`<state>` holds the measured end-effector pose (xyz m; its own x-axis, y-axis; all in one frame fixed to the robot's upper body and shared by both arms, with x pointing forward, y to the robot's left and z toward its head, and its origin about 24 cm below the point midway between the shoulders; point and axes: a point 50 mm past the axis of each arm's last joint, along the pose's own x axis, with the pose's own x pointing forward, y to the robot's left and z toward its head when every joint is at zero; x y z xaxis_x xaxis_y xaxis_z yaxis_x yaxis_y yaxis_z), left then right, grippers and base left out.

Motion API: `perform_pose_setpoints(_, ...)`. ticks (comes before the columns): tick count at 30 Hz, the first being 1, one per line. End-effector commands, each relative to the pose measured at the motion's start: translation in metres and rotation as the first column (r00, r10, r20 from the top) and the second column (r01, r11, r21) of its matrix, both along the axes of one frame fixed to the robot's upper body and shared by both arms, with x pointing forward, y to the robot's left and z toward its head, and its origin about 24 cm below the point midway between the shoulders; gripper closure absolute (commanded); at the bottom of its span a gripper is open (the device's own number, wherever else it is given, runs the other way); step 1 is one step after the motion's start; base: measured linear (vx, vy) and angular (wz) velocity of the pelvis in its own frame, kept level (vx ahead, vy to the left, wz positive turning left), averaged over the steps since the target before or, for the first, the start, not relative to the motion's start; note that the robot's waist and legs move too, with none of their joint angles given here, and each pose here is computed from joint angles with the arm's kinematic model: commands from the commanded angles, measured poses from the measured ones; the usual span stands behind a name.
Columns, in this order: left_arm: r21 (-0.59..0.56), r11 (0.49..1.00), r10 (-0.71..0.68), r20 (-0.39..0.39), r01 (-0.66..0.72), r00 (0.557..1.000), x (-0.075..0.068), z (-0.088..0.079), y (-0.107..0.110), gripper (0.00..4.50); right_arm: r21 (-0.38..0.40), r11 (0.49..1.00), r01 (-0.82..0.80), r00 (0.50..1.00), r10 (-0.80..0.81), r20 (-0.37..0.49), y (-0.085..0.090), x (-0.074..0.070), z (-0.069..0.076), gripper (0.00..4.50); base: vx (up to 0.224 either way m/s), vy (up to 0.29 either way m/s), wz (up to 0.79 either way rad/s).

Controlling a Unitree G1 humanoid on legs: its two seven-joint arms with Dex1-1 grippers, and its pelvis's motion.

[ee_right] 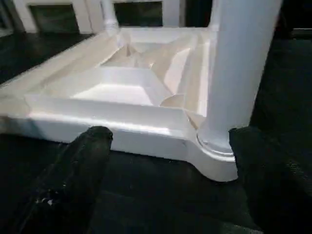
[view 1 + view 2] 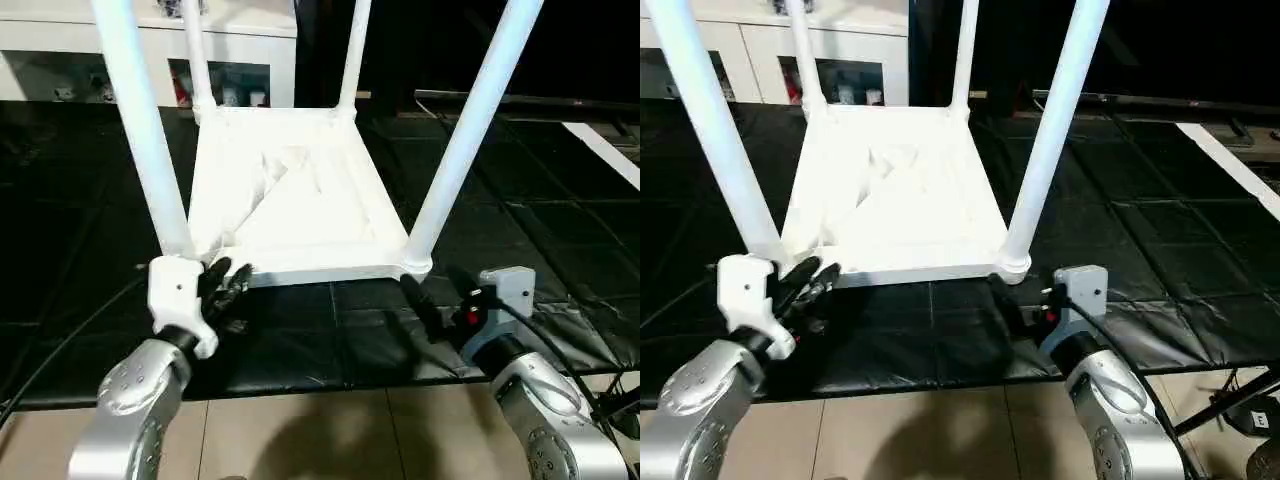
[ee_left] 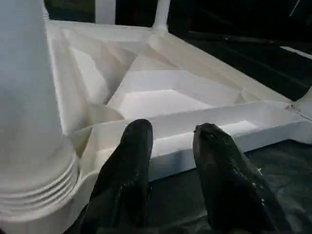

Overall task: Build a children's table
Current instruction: Rotate leg to tighten

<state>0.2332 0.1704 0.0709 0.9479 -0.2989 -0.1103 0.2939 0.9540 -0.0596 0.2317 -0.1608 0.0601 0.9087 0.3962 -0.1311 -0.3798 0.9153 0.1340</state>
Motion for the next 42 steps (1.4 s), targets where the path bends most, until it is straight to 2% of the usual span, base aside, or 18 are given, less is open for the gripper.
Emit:
perform_pose_setpoints(1,0.013,1.0,-0.025,0.021,0.025,0.999,-0.001,0.005,-0.004,2.89,-0.032,0.999,-0.02,1.0,0.02,-0.012,0.001,0.001,-0.002,0.32,0.0,0.0,0.0)
perform_pose_setpoints(4,0.008,1.0,-0.022,0.018,0.022,1.0,-0.001,0.004,-0.007,2.89,-0.041,0.999,-0.027,1.0,0.027,-0.015,0.003,0.002,-0.003,0.32,-0.001,-0.017,0.45)
perform_pose_setpoints(6,-0.032,0.999,-0.006,-0.023,0.005,1.0,0.0,0.001,-0.008,2.89,0.011,1.0,0.017,1.0,-0.017,-0.013,0.0,0.003,-0.001,0.32,0.014,-0.041,0.51)
perform_pose_setpoints(9,-0.033,0.999,-0.004,-0.022,0.004,1.0,0.001,0.0,-0.007,2.89,0.02,0.999,0.042,0.999,-0.042,-0.013,-0.003,0.004,-0.001,0.32,0.011,-0.098,0.31)
perform_pose_setpoints(10,-0.021,1.0,0.002,-0.016,-0.002,1.0,0.001,0.001,-0.006,2.89,0.01,0.999,0.035,0.999,-0.035,-0.009,-0.003,0.004,-0.001,0.32,0.015,-0.072,-0.02)
perform_pose_setpoints(12,-0.013,1.0,0.027,-0.008,-0.027,1.0,0.003,0.002,-0.002,2.89,-0.067,0.996,0.05,0.997,-0.046,0.059,-0.007,0.005,0.002,0.32,0.0,0.0,0.0)
perform_pose_setpoints(15,-0.003,1.0,0.021,0.002,-0.021,1.0,0.002,0.003,0.0,2.89,0.002,0.999,0.051,0.997,-0.051,0.065,-0.009,0.003,0.007,0.32,0.02,0.082,-0.02)
perform_pose_setpoints(18,-0.001,1.0,-0.01,0.012,0.01,1.0,0.0,0.004,-0.002,2.89,0.019,0.997,0.081,0.995,-0.082,0.063,-0.011,0.0,0.008,0.32,0.01,0.126,0.02)
perform_pose_setpoints(20,0.005,1.0,-0.02,0.015,0.02,1.0,-0.001,0.004,-0.003,2.89,0.06,0.994,0.095,0.993,-0.099,0.06,-0.011,0.0,0.007,0.32,-0.013,0.097,-0.02)
perform_pose_setpoints(24,0.014,1.0,-0.016,0.007,0.016,1.0,-0.002,0.001,-0.005,2.89,-0.002,0.992,0.123,0.991,-0.122,0.05,-0.011,0.001,0.002,0.32,-0.052,0.047,-0.07)
perform_pose_setpoints(28,0.016,1.0,-0.019,0.023,0.018,1.0,-0.001,0.002,-0.006,2.89,0.052,0.995,0.081,0.997,-0.082,0.013,-0.004,-0.003,-0.001,0.32,-0.047,-0.006,-0.05)
perform_pose_setpoints(42,-0.003,0.999,0.033,0.026,-0.033,0.999,0.001,0.002,-0.003,2.89,0.008,0.998,0.063,0.998,-0.063,0.016,-0.001,0.002,-0.002,0.32,0.0,0.0,0.0)
